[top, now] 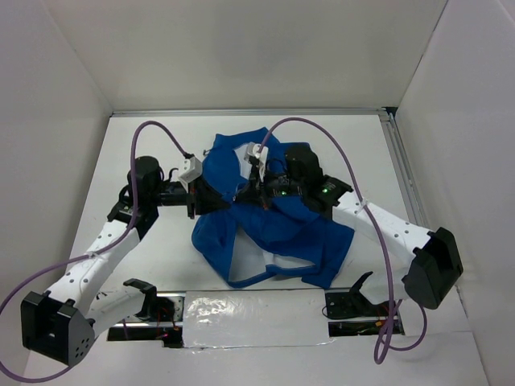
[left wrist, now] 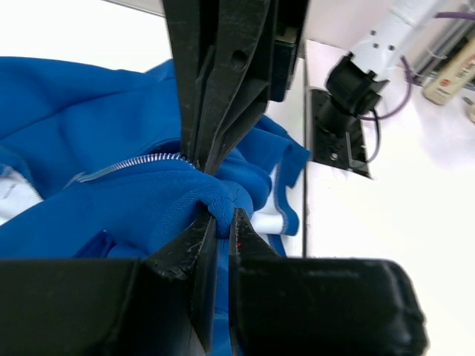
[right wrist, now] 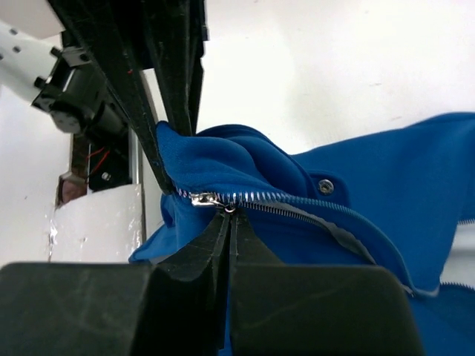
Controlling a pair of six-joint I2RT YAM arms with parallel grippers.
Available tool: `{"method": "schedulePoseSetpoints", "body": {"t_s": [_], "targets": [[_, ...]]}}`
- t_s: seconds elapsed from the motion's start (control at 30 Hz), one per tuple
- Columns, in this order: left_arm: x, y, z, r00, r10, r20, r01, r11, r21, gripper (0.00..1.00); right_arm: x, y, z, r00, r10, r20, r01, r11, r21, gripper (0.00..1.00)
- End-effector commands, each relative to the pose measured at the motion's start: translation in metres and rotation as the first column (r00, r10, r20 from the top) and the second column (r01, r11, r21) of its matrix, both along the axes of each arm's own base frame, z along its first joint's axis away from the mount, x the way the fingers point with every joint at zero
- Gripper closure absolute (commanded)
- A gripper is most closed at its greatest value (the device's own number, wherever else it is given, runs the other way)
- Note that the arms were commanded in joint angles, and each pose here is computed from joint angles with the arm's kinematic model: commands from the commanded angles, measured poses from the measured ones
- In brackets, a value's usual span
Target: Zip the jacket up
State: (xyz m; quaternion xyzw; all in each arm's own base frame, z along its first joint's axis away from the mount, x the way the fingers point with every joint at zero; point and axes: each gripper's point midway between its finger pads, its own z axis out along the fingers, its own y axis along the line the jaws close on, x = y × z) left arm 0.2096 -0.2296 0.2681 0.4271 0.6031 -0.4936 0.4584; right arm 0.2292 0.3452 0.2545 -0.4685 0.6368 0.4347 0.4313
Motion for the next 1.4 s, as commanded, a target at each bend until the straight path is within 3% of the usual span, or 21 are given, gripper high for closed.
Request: {"method": "schedulePoseSetpoints", "body": {"t_s": [0.0,0.2,0.3,0.47,0.53,0.57,0.7,0.87,0.9,0.93,1.0,1.1,1.2,1.37], "targets": [[-0.014,0.001,0.022,0.995,-0.031,0.099,0.035,0.999,-0.037,1.00,0.030,-0.013,0.018,0.977,-0.206,0.058,0.204,0.978,0.030,1.00],[-0.012,0.006,0.016,0.997,0.071,0.015,-0.070,0.997,-0.041,1.00,0.051,-0.031,0.016,0.903,-0.424,0.064,0.426,0.905,-0.009,1.00],[-0.018,0.007,0.019,0.996,0.080,-0.035,-0.082,0.996,-0.048,1.00,0.067,-0.041,0.005,0.824,-0.564,0.063,0.567,0.821,-0.066,1.00],[-0.026,0.009,0.020,0.977,0.154,-0.148,-0.162,0.986,-0.045,1.00,0.107,-0.075,-0.012,0.585,-0.801,0.127,0.810,0.571,-0.133,1.00],[-0.031,0.008,0.022,0.963,0.166,-0.212,-0.180,0.982,-0.051,1.00,0.116,-0.080,-0.016,0.528,-0.838,0.136,0.848,0.514,-0.129,1.00],[-0.033,0.008,0.017,0.954,0.165,-0.248,-0.182,0.982,-0.047,1.00,0.124,-0.087,-0.013,0.470,-0.872,0.139,0.882,0.457,-0.114,1.00],[-0.048,0.006,0.001,0.901,0.156,-0.405,-0.178,0.984,-0.016,1.00,0.152,-0.100,-0.015,0.379,-0.914,0.144,0.924,0.365,-0.115,1.00],[-0.063,0.006,-0.017,0.862,0.154,-0.484,-0.170,0.985,0.010,1.00,0.256,-0.149,-0.017,0.153,-0.978,0.145,0.986,0.142,-0.084,1.00],[-0.066,0.007,-0.022,0.852,0.156,-0.500,-0.171,0.985,0.016,1.00,0.288,-0.180,-0.041,0.077,-0.985,0.154,0.991,0.059,-0.117,1.00],[-0.068,0.007,-0.024,0.849,0.150,-0.506,-0.164,0.986,0.017,1.00,0.314,-0.187,-0.010,0.035,-0.995,0.098,0.998,0.030,-0.050,1.00],[-0.072,0.008,-0.033,0.823,0.164,-0.544,-0.173,0.984,0.035,1.00,0.362,-0.225,-0.007,-0.060,-0.996,0.065,0.998,-0.062,-0.032,1.00],[-0.075,0.009,-0.045,0.789,0.184,-0.586,-0.185,0.981,0.060,1.00,0.398,-0.245,-0.012,-0.094,-0.992,0.085,0.995,-0.096,-0.014,1.00],[-0.075,0.010,-0.058,0.745,0.226,-0.628,-0.215,0.972,0.096,1.00,0.427,-0.251,0.013,-0.101,-0.987,0.128,0.994,-0.095,0.052,1.00],[-0.076,0.015,-0.071,0.680,0.300,-0.669,-0.267,0.951,0.155,1.00,0.446,-0.243,0.024,-0.026,-0.996,0.085,0.997,-0.020,0.073,1.00]]}}
